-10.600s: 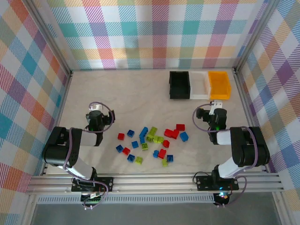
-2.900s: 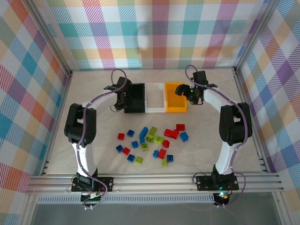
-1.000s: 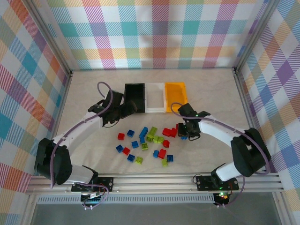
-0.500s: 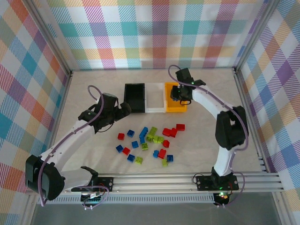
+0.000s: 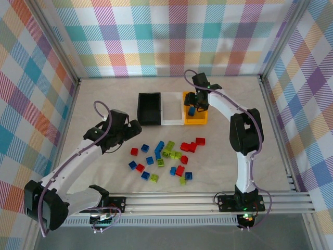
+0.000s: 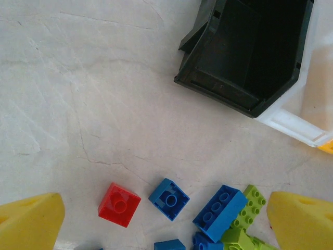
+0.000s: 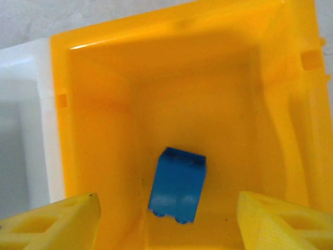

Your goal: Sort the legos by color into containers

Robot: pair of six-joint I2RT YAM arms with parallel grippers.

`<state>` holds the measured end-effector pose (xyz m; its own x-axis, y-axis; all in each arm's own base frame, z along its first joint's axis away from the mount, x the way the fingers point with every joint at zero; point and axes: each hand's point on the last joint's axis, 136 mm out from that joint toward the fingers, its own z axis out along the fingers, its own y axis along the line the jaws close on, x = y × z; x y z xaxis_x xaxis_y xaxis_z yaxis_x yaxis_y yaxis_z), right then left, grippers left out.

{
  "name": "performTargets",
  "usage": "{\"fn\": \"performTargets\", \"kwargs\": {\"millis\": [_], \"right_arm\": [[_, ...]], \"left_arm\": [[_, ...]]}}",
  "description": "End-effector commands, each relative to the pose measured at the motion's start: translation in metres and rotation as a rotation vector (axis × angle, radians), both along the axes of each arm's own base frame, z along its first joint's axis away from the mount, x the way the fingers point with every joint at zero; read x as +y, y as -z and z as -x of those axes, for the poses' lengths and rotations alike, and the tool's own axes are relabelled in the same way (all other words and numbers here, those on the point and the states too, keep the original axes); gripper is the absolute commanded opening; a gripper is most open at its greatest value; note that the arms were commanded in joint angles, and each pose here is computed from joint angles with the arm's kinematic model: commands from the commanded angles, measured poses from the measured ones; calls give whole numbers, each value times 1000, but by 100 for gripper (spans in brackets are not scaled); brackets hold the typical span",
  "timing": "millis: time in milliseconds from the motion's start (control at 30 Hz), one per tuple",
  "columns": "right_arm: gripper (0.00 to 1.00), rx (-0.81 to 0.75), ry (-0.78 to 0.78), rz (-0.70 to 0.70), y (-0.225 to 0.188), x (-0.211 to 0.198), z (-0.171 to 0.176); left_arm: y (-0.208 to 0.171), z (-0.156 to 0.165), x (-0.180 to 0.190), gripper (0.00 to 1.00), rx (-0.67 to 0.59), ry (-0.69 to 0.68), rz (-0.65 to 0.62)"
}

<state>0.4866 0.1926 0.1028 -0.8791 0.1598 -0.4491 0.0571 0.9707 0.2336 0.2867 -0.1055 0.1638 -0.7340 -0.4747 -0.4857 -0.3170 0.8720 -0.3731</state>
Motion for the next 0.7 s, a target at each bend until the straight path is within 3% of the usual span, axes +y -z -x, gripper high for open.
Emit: {"fn": "performTargets", "kwargs": {"millis": [0,133,333,667], "right_arm": [[73,-82,-24,-69,-42,10,-5],[74,-97,-52,-128,-56,18,13],[74,-106,-63,-159,-52,17,42],[74,-105,-52,-143,-44,6,59]], "left_arm": [[-1,8,7,100,20,-18,-9],[19,19,12,99,118,-9,-62],[64,26,-6,87,193,59,0],[118,26,-3,82,322,120,-135]]}}
